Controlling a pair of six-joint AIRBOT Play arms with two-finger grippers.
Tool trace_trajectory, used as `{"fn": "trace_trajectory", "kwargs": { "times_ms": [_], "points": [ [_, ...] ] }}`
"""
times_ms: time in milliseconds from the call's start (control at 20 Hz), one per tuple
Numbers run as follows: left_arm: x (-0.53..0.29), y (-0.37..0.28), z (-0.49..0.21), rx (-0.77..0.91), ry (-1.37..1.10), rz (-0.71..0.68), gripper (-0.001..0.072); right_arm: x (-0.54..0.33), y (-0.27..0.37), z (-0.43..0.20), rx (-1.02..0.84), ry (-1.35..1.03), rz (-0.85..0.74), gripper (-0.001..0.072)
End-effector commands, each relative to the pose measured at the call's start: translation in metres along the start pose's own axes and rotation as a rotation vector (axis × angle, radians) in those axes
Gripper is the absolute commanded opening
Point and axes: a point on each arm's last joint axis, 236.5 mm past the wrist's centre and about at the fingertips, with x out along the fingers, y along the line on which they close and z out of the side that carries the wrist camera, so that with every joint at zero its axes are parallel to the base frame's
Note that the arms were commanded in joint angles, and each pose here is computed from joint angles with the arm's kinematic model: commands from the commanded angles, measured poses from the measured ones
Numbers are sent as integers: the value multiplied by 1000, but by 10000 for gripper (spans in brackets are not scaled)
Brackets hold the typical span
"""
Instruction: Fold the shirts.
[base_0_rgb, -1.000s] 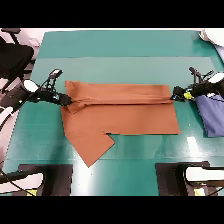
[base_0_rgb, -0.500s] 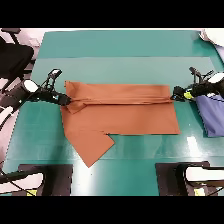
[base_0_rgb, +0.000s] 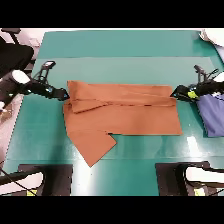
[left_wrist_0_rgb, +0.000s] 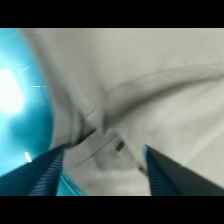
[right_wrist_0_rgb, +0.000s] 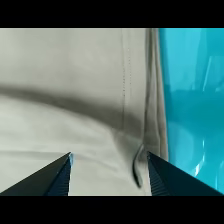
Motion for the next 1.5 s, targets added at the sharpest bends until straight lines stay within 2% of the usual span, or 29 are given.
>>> {"fn": "trace_trajectory", "kwargs": {
  "times_ms": [0,200,250,300,600,850,1150,1450],
  "points": [
    [-49,12,-1,-72,-36,19,590,-39,-4,5,3,-75,-8,545],
    [-96,4,-29,-151,-93,8,592,-90,-13,-14,37,-96,-13,544],
    [-95,-4,-46,-173,-72,-4,614,-100,-13,-20,35,-103,-14,544],
    [-91,-14,-68,-205,-32,-27,695,-105,-15,-26,43,-122,-21,543],
    [-40,-62,-151,-407,126,-240,696,-74,-24,-102,99,-34,-13,534],
    [-6,-68,-196,-499,209,-228,696,-50,-29,-134,128,20,-8,534],
    [12,-81,-227,-548,277,-226,696,-50,-29,-135,123,17,-7,534],
    [24,-105,-200,-584,184,-268,696,-50,-28,-134,124,17,-6,533]
  ]
}}
